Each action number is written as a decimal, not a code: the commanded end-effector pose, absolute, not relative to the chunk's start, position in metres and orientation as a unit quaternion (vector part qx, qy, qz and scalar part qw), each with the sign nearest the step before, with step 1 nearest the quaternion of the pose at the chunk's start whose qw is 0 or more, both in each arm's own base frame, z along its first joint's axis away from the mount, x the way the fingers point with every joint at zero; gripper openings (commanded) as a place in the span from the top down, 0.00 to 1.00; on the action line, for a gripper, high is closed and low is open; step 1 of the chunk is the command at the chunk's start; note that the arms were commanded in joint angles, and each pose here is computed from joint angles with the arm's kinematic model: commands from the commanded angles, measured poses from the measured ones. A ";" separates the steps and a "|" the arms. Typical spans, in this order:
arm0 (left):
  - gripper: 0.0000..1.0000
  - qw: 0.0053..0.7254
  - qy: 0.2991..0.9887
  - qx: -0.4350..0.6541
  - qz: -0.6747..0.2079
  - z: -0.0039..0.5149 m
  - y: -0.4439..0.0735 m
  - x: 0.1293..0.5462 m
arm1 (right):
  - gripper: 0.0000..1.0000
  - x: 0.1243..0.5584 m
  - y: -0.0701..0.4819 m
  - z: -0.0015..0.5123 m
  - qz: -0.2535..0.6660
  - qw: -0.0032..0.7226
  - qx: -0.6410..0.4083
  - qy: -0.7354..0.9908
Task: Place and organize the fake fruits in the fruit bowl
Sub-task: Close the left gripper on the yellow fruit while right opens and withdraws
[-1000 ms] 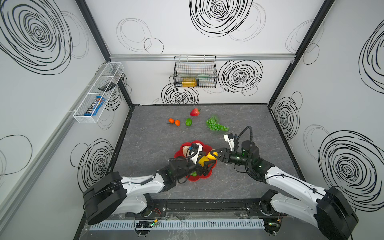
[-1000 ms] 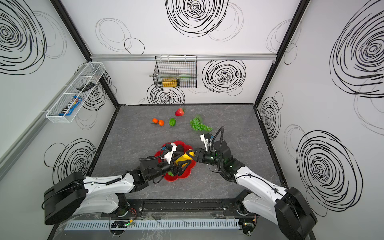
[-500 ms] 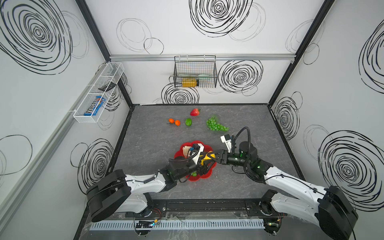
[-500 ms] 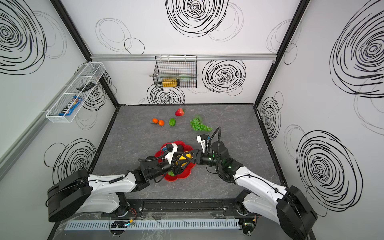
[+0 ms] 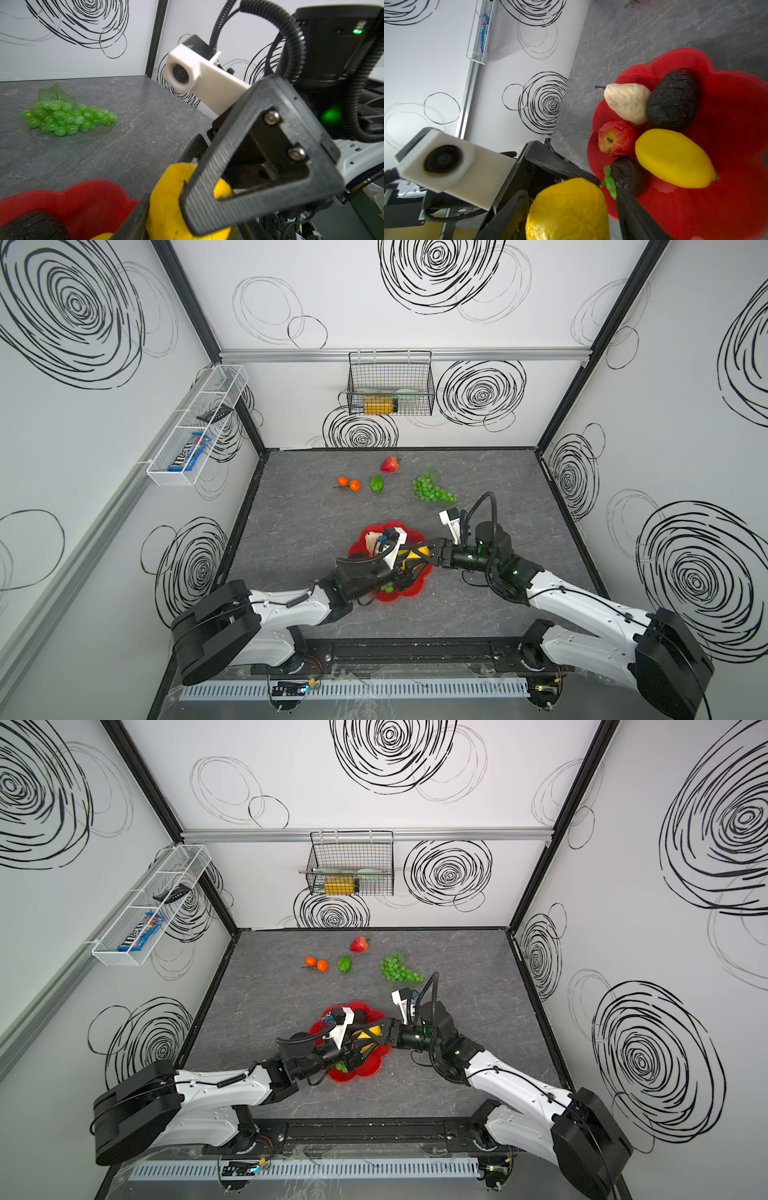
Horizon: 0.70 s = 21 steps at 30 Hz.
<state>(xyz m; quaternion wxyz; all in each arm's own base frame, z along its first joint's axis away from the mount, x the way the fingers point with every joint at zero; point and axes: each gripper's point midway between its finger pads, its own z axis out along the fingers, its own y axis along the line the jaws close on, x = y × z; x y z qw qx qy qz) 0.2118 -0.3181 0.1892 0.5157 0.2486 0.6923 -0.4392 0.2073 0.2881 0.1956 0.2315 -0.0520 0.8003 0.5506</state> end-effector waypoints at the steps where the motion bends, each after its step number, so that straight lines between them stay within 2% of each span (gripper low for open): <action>1: 0.51 0.529 0.693 0.247 -0.423 0.204 -0.315 0.216 | 0.20 0.225 0.273 0.211 0.514 0.286 -0.058 0.807; 7: 0.53 0.452 0.774 0.265 -0.355 0.178 -0.308 0.216 | 0.10 0.263 0.199 0.212 0.396 0.410 -0.015 0.822; 12: 0.53 0.367 0.840 0.263 -0.301 0.155 -0.297 0.211 | 0.08 0.276 0.142 0.206 0.341 0.487 0.033 0.803; 16: 0.52 0.298 0.871 0.277 -0.275 0.144 -0.293 0.199 | 0.07 0.280 0.113 0.180 0.301 0.502 0.073 0.808; 21: 0.53 0.240 0.890 0.310 -0.231 0.135 -0.293 0.188 | 0.08 0.269 0.111 0.140 0.323 0.489 0.093 0.805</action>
